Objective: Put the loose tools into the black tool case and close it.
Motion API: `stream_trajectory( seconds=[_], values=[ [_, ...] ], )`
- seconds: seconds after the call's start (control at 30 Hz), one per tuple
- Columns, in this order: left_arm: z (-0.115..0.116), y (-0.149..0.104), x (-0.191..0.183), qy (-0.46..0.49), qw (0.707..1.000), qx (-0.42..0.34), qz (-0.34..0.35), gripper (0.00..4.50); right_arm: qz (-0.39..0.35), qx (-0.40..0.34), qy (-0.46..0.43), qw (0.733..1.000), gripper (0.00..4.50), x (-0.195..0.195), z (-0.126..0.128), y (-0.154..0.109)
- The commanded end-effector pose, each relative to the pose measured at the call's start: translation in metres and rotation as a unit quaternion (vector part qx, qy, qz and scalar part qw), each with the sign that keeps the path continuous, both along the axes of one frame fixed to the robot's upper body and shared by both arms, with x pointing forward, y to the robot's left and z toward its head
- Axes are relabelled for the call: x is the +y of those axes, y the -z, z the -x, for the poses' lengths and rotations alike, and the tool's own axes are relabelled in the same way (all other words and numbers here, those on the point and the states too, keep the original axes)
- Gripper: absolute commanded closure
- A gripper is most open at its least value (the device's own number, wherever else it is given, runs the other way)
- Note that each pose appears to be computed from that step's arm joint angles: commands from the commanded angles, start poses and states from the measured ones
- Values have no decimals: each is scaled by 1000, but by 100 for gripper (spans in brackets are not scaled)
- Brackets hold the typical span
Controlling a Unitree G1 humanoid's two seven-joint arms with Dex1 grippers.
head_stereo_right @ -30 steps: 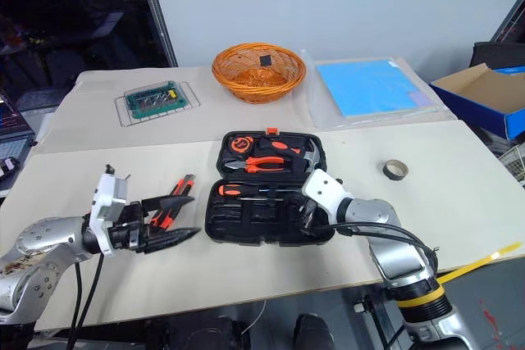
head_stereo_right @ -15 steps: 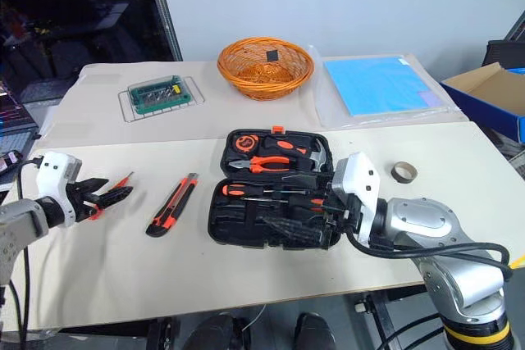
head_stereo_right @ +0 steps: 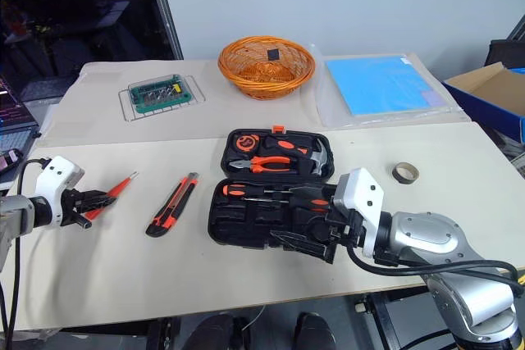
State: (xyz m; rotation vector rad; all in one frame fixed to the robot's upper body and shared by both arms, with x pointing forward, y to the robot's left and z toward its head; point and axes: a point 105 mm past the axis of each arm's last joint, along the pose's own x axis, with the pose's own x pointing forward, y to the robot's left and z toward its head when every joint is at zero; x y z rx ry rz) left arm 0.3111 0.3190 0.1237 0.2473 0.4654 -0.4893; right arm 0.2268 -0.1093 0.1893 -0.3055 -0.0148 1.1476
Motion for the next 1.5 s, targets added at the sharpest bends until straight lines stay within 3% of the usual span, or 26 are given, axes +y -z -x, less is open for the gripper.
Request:
stream_trajectory(
  seconds=[0.03,0.2,0.4,0.5,0.97,1.43,1.5],
  values=[
    [4,-58,-39,110,990,-77,47,406,-15,-48,-3,999,0,-3,6,-16],
    [16,-78,-126,297,954,-42,10,406,11,-53,21,998,0,-24,12,-13],
    [8,-61,-204,398,916,-11,-35,406,55,-49,69,995,0,-54,23,-11],
    [4,-45,-225,433,899,2,-69,406,70,-48,91,992,0,-64,28,-12],
    [-13,-6,-251,486,856,1,-177,406,89,-47,134,986,0,-73,41,-11],
    [-10,-1,-273,519,832,11,-196,406,86,-46,135,986,0,-66,42,-10],
    [-12,-6,-275,515,836,2,-187,305,85,-45,134,986,0,-66,42,-10]
  ],
)
